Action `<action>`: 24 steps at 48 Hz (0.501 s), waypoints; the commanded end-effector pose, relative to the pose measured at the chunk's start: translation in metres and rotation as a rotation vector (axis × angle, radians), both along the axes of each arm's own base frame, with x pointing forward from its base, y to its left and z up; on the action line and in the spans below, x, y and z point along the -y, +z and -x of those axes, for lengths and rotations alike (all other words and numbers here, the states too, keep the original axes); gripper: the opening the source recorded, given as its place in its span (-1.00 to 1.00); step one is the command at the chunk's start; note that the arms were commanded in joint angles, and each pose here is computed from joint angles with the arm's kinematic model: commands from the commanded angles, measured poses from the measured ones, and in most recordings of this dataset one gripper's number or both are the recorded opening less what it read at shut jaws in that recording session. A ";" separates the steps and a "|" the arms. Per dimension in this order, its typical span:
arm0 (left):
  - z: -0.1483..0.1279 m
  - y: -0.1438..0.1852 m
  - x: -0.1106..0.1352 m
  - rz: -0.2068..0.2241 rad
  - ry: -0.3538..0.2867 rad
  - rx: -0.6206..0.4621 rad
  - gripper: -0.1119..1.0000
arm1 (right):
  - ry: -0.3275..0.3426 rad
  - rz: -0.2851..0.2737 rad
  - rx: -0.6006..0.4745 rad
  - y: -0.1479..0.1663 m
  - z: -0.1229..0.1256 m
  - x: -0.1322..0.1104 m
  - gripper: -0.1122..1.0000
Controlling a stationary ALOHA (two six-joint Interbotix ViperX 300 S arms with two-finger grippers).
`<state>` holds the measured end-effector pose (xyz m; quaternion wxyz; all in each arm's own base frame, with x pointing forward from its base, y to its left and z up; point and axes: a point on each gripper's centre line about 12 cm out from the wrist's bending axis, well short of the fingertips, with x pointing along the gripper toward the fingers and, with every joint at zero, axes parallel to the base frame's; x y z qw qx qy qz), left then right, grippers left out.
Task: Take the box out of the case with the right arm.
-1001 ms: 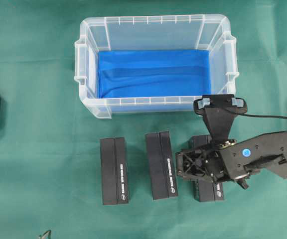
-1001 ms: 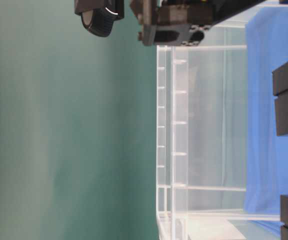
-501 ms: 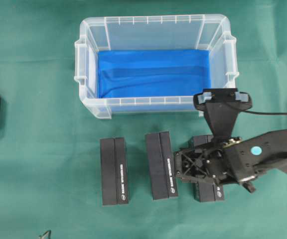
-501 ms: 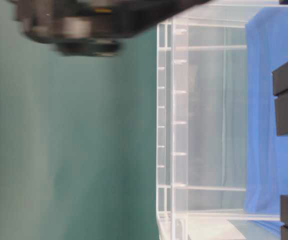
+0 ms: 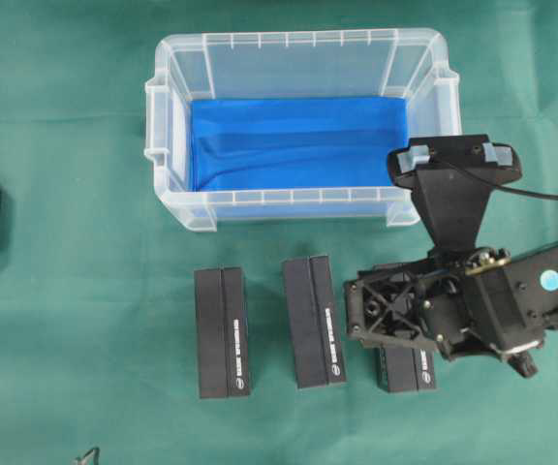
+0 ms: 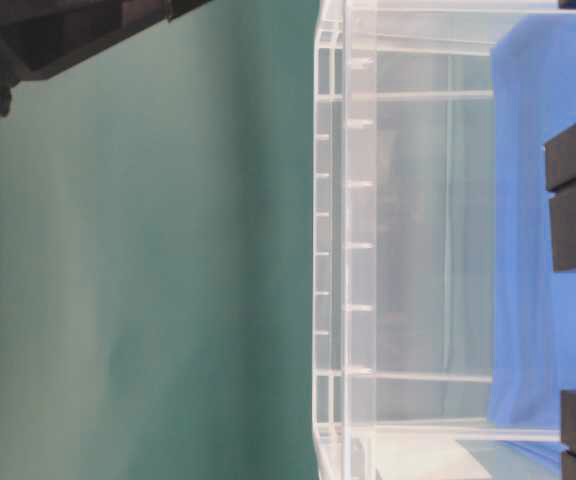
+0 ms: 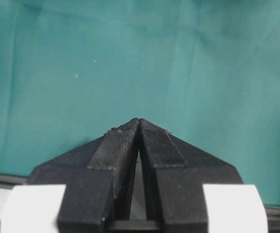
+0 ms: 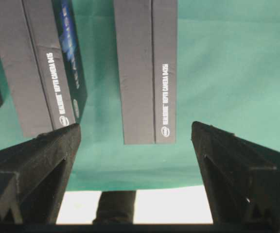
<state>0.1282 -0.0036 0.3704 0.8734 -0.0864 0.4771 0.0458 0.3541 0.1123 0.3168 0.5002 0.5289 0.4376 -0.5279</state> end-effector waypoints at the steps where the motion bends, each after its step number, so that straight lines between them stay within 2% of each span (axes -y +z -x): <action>1: -0.002 0.004 0.000 0.001 0.002 0.012 -0.80 | -0.002 -0.011 0.043 0.017 0.004 0.003 0.79; 13: -0.002 0.004 0.000 0.001 0.002 0.009 -0.80 | 0.011 -0.007 0.031 0.016 0.017 0.005 0.79; 24: -0.002 0.004 0.000 -0.001 -0.001 0.011 -0.80 | 0.002 -0.011 0.032 0.014 0.051 0.010 0.79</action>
